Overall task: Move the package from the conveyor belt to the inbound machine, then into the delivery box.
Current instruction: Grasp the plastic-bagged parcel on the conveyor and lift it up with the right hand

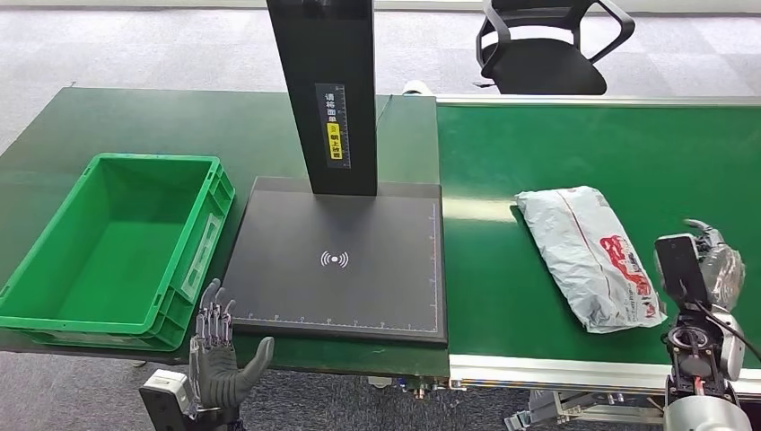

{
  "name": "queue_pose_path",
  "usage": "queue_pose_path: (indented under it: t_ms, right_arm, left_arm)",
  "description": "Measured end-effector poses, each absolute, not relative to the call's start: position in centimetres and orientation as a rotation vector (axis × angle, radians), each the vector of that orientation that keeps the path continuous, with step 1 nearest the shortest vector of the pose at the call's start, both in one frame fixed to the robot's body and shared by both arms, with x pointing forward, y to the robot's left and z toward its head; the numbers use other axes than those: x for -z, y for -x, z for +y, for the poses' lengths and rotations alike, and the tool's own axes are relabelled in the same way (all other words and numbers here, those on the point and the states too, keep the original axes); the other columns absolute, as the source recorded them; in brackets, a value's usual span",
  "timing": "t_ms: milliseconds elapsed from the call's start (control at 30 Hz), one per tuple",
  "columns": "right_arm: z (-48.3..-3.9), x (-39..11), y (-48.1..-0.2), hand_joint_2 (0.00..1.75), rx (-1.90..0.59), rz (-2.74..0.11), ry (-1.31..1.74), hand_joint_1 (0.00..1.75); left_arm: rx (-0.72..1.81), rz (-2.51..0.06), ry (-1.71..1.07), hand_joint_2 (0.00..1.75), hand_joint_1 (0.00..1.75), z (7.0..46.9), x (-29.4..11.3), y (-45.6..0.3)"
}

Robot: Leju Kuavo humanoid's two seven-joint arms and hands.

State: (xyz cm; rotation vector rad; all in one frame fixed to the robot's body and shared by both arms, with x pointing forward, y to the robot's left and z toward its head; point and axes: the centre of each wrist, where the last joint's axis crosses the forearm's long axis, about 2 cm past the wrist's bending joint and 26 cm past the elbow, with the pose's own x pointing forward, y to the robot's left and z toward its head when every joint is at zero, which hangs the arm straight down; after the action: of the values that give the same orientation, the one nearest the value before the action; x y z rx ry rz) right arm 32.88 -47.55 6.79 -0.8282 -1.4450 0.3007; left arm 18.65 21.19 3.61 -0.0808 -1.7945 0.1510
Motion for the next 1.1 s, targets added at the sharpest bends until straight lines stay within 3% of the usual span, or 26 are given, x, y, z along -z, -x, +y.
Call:
queue_pose_path:
  t_ms: [267,733,767,867,900,1100]
  right_arm:
    - [-45.8,-5.6,-33.5,1.75,-0.657,-1.034,0.49,0.0]
    - [-45.1,-6.8,-35.3,1.75,-0.74,-0.68,0.46,0.0]
    - [-45.0,-6.9,-35.4,1.75,-0.748,-0.653,0.468,0.19]
    - [-44.9,-6.8,-35.4,1.75,-0.767,-0.613,0.483,1.49]
    - [-44.9,-6.8,-35.4,1.75,-0.771,-0.61,0.484,1.75]
    - [-44.9,-6.7,-35.3,1.75,-0.777,-0.622,0.491,1.75]
  left_arm:
    - [-0.141,-1.805,0.111,1.75,0.0,21.3,-3.6,-19.6]
    - [-0.117,-1.797,0.134,1.75,0.0,21.2,-3.3,-20.8]
    - [-0.118,-1.795,0.134,1.75,0.0,21.1,-3.3,-20.9]
    - [-0.114,-1.79,0.14,1.75,0.0,20.9,-3.2,-21.0]
    - [-0.112,-1.788,0.143,1.75,0.0,20.9,-3.2,-21.0]
    - [-0.106,-1.782,0.147,1.75,0.0,20.8,-3.2,-21.0]
